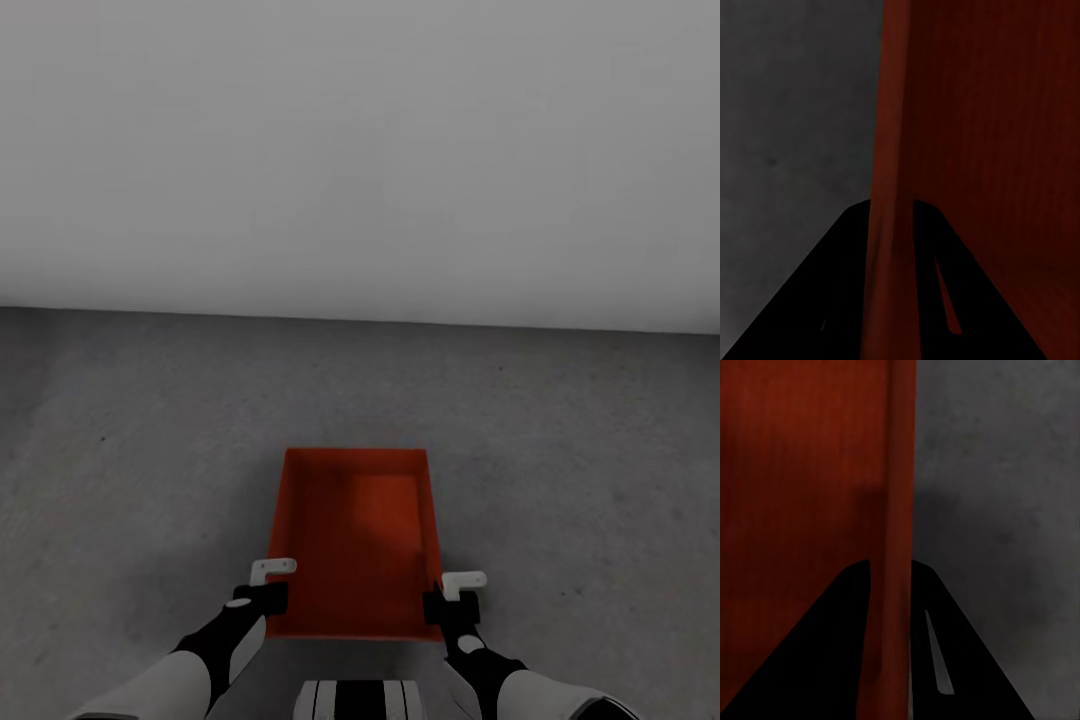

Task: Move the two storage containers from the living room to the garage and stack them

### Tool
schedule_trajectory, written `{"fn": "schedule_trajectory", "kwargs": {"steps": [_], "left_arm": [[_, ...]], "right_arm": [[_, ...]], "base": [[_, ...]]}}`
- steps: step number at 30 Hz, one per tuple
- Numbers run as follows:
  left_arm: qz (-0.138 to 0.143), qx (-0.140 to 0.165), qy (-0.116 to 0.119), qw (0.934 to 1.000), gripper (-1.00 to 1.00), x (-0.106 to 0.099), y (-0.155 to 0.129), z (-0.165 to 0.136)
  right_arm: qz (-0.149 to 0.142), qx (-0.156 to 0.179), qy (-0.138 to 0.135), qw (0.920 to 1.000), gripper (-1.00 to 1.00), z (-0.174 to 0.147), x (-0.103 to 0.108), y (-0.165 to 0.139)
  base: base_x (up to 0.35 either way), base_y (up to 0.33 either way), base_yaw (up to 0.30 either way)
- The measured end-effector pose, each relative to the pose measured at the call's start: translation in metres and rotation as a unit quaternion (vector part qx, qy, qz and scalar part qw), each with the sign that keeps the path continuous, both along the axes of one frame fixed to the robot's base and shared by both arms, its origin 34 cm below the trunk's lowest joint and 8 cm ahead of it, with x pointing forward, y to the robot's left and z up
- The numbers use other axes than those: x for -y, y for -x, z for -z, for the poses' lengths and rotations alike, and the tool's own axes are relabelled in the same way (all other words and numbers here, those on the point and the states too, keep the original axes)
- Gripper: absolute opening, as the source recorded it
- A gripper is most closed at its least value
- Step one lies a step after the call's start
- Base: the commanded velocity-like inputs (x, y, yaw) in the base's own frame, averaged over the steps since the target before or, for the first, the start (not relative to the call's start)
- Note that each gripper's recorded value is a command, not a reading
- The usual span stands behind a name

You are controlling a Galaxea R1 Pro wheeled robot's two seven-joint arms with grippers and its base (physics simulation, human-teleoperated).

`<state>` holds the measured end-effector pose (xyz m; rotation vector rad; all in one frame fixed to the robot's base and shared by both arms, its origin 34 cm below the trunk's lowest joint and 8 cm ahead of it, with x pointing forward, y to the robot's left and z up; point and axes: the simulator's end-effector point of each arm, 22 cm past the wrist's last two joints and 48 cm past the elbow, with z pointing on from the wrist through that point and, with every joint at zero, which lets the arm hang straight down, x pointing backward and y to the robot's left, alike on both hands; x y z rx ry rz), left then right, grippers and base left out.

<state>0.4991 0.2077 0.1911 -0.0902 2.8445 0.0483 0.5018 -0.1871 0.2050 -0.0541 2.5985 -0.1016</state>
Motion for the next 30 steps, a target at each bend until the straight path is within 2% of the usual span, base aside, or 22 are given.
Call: {"fn": "schedule_trajectory", "kwargs": {"steps": [5,30], "left_arm": [[0.001,0.009,0.0,1.0,-1.0,0.0007,-0.0022,0.0058],[0.001,0.009,0.0,1.0,-1.0,0.0005,-0.0022,0.0059]], "right_arm": [[0.002,0.01,0.0,1.0,-1.0,0.0054,0.0006,-0.0009],[0.003,0.009,0.0,1.0,-1.0,0.0056,0.0005,-0.0006]], "base": [[0.0,0.0,0.0],[0.0,0.0,0.0]]}}
